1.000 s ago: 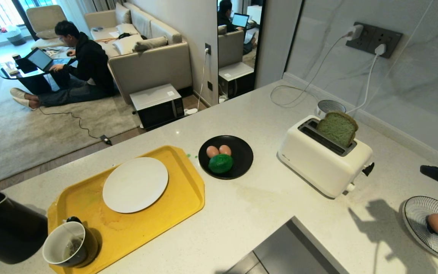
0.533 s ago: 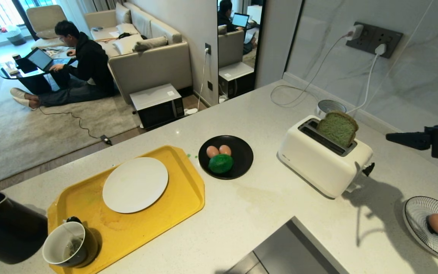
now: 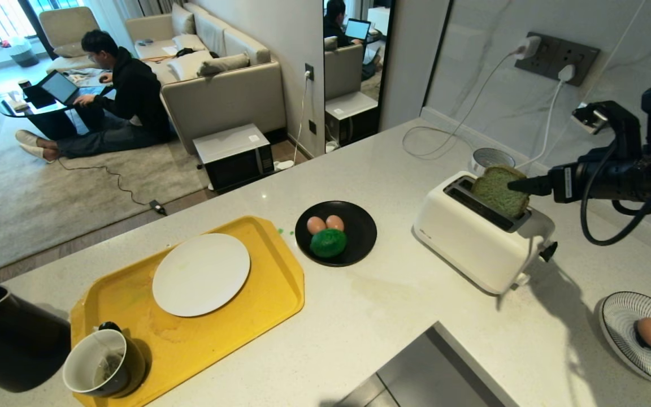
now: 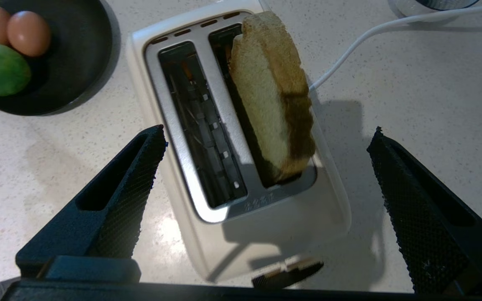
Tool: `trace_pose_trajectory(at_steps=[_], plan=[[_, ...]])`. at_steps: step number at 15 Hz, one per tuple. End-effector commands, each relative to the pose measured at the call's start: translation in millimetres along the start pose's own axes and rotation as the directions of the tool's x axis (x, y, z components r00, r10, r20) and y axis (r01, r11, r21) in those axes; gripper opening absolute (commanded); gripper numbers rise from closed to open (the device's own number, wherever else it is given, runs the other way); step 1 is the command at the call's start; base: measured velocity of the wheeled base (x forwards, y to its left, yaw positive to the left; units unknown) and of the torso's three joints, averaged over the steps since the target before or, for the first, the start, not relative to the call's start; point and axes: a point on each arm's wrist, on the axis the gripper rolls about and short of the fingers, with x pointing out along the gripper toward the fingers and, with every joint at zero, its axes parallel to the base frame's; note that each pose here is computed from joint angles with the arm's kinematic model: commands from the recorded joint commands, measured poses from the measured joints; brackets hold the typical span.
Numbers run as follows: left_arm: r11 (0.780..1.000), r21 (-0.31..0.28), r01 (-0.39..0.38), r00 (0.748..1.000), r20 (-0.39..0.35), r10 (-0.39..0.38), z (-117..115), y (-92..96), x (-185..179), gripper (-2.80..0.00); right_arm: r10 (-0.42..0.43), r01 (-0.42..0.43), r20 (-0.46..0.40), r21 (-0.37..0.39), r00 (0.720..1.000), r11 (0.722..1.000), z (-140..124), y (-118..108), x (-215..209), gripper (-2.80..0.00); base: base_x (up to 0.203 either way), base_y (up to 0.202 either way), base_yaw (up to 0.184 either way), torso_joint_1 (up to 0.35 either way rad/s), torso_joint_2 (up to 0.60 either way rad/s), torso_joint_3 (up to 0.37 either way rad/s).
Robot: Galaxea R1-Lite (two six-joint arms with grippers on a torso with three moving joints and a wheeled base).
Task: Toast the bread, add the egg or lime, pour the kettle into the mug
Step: Put the baked bread on a plate
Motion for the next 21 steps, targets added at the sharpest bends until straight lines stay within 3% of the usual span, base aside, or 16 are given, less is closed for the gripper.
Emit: trace_pose_trajectory(at_steps=[1, 6, 7, 8, 16, 21], plan=[[1.000, 0.000, -0.001, 1.000, 0.001, 0.001, 0, 0.0, 0, -2.80, 0.014, -0.013, -0.058, 0.013, 0.998, 1.000, -11, -8, 41, 0.00, 0.000, 0.000, 0.000, 0.000, 0.00, 0.000], [1.000, 0.000, 0.000, 1.000, 0.001, 0.000, 0, 0.0, 0, -2.80, 0.007, -0.007, -0.039, 0.010, 0.999, 1.000, -4, -13, 53, 0.00, 0.000, 0.000, 0.000, 0.000, 0.00, 0.000], [1.000, 0.000, -0.001, 1.000, 0.001, 0.001, 0, 0.0, 0, -2.80, 0.007, -0.007, -0.040, 0.009, 0.999, 1.000, -4, -13, 53, -1.52, 0.000, 0.000, 0.000, 0.000, 0.00, 0.000], [1.000, 0.000, 0.000, 1.000, 0.001, 0.000, 0, 0.0, 0, -2.80, 0.009, -0.009, -0.043, 0.008, 0.999, 1.000, -5, -13, 54, -2.80, 0.000, 0.000, 0.000, 0.000, 0.00, 0.000], [1.000, 0.000, -0.001, 1.000, 0.001, 0.001, 0, 0.0, 0, -2.80, 0.007, -0.007, -0.031, -0.011, 1.000, 1.000, -2, -11, 46, -2.80, 0.000, 0.000, 0.000, 0.000, 0.00, 0.000], [1.000, 0.000, -0.001, 1.000, 0.001, 0.001, 0, 0.0, 0, -2.80, -0.004, 0.004, 0.027, -0.022, 1.000, 1.000, 11, -4, 9, -2.80, 0.000, 0.000, 0.000, 0.000, 0.00, 0.000]])
